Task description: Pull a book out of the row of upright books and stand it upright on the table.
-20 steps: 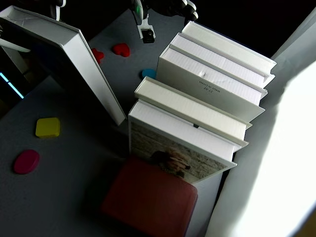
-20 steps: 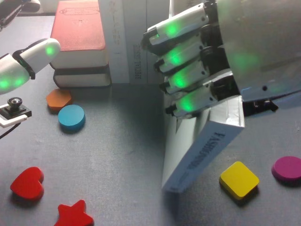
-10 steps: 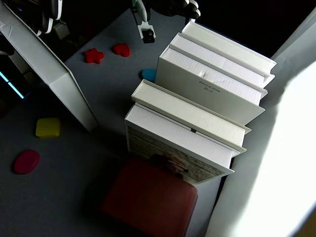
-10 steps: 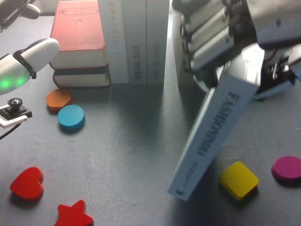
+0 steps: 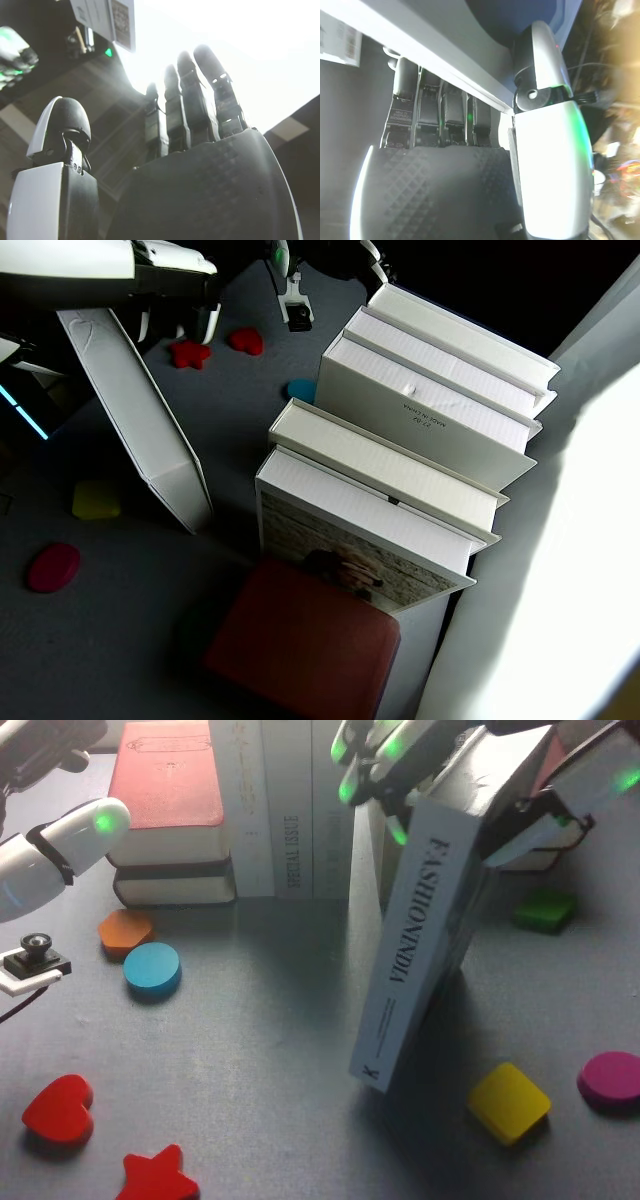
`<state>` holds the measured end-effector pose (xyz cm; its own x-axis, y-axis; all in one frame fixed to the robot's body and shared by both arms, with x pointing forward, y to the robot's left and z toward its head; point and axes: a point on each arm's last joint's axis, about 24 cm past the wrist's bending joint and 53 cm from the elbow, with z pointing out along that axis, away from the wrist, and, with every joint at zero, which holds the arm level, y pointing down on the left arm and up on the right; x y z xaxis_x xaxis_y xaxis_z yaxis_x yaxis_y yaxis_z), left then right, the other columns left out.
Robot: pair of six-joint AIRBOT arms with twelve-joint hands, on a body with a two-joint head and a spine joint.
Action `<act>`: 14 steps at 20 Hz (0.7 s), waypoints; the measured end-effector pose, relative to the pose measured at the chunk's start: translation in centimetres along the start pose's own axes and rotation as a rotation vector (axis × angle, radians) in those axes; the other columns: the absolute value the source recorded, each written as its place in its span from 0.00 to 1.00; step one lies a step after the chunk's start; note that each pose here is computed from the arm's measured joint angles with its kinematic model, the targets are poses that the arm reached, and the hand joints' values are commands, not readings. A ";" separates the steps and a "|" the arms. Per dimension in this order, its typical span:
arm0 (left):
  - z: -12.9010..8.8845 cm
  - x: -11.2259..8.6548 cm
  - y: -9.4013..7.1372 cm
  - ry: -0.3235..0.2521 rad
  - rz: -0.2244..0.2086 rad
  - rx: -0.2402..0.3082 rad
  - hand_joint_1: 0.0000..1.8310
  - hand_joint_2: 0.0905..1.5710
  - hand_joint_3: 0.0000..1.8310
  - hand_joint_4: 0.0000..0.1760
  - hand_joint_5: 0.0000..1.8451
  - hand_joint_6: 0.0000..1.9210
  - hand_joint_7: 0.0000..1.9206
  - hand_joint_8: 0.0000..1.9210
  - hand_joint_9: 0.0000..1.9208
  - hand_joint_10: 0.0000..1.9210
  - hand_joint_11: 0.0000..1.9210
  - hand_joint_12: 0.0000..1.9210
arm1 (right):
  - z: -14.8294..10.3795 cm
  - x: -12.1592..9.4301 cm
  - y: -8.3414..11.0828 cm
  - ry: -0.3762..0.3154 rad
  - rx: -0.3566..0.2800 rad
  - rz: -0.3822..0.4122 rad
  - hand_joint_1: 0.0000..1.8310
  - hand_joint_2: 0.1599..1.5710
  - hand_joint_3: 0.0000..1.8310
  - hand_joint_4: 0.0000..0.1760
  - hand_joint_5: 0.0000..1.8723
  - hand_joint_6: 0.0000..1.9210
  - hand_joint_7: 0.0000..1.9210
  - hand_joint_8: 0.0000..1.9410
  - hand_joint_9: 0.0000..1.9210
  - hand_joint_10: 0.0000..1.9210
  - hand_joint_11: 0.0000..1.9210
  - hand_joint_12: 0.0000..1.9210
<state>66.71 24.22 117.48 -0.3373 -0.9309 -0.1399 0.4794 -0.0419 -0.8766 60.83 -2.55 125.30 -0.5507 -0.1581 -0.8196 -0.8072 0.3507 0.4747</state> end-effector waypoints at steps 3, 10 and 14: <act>0.0 0.0 0.1 -0.005 -0.003 -0.001 0.34 0.78 0.00 0.17 0.16 0.00 0.11 0.00 0.13 0.01 0.00 0.63 | 1.1 0.2 -0.9 0.017 0.012 0.007 0.60 0.77 0.00 0.00 0.39 0.70 0.29 0.14 0.05 0.40 0.00 0.65; 0.0 0.0 0.1 -0.005 -0.003 -0.002 0.35 0.80 0.00 0.10 0.17 0.00 0.12 0.00 0.14 0.00 0.00 0.61 | 3.4 0.1 -2.2 -0.009 -0.004 0.112 0.57 0.82 0.00 0.00 0.32 0.80 0.28 0.09 0.00 0.40 0.00 0.38; 0.0 0.0 0.1 -0.007 -0.004 -0.001 0.37 0.80 0.00 0.05 0.16 0.00 0.11 0.00 0.13 0.00 0.00 0.57 | 3.5 0.3 -2.8 -0.018 -0.002 0.145 0.58 0.73 0.00 0.00 0.12 0.32 0.22 0.10 0.00 0.17 0.00 0.00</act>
<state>66.75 24.27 117.39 -0.3338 -0.9331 -0.1336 0.4771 -0.0450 -0.8777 63.68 -0.37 122.64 -0.6575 -0.0899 -0.7481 -0.7202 0.3668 0.5889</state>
